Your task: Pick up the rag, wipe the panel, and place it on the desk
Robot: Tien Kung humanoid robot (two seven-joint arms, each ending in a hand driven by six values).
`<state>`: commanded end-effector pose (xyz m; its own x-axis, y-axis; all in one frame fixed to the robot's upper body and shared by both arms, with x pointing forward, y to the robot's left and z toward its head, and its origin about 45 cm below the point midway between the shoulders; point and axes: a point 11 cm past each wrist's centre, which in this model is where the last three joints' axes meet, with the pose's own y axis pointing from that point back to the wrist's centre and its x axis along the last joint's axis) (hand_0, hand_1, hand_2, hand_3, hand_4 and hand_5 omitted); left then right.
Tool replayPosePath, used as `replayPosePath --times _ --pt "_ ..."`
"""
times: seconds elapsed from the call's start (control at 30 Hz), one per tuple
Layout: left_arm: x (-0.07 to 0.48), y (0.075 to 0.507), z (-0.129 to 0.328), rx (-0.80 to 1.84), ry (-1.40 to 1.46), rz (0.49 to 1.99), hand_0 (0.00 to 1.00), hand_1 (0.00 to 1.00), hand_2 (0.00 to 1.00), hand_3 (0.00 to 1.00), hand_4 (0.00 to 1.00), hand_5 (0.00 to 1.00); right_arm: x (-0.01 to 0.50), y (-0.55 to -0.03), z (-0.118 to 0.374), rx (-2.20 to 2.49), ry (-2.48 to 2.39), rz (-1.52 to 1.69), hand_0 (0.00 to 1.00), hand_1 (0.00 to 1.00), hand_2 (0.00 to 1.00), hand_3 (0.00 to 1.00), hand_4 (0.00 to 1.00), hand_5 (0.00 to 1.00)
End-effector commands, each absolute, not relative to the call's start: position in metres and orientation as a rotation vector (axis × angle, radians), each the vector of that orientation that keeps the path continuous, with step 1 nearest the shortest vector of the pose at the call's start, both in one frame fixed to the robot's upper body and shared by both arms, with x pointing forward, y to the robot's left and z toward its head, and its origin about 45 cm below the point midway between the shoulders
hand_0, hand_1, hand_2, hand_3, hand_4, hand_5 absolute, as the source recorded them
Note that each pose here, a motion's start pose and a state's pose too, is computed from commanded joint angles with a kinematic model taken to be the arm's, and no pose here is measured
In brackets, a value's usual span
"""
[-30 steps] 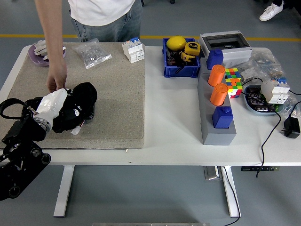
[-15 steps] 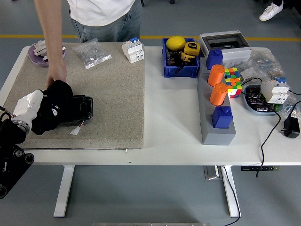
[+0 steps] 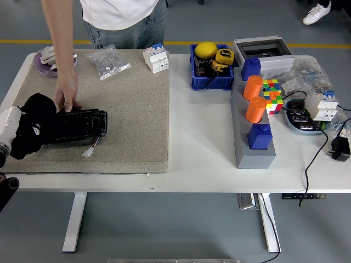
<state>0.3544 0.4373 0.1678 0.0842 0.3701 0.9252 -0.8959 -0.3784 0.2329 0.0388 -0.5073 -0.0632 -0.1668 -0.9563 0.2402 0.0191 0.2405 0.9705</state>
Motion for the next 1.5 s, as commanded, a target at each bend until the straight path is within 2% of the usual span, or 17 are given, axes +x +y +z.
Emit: replayPosePath --times 0.43,0.63,1.13,1.5 --pt "0.344 0.468 0.174 1.343 -0.56 1.609 0.212 0.152 0.524 0.528 0.331 0.002 0.039 -0.507 -0.063 0.945 -1.435 -1.144 0.741 0.66 0.732 0.736 0.998 0.578" --pt "0.344 0.469 0.174 1.345 -0.557 1.607 0.212 0.152 0.524 0.529 0.332 0.002 0.041 -0.506 -0.063 0.948 -1.438 -1.144 0.741 0.66 0.732 0.736 0.998 0.579" --pt "0.353 0.438 0.174 1.276 -0.582 1.567 0.212 0.151 0.524 0.53 0.335 0.002 0.041 -0.507 -0.063 0.947 -1.443 -1.145 0.741 0.657 0.73 0.741 0.998 0.581" --pt "0.364 0.398 0.171 1.217 -0.605 1.492 0.212 0.152 0.526 0.533 0.345 0.002 0.043 -0.507 -0.063 0.949 -1.445 -1.144 0.741 0.655 0.729 0.744 0.998 0.583"
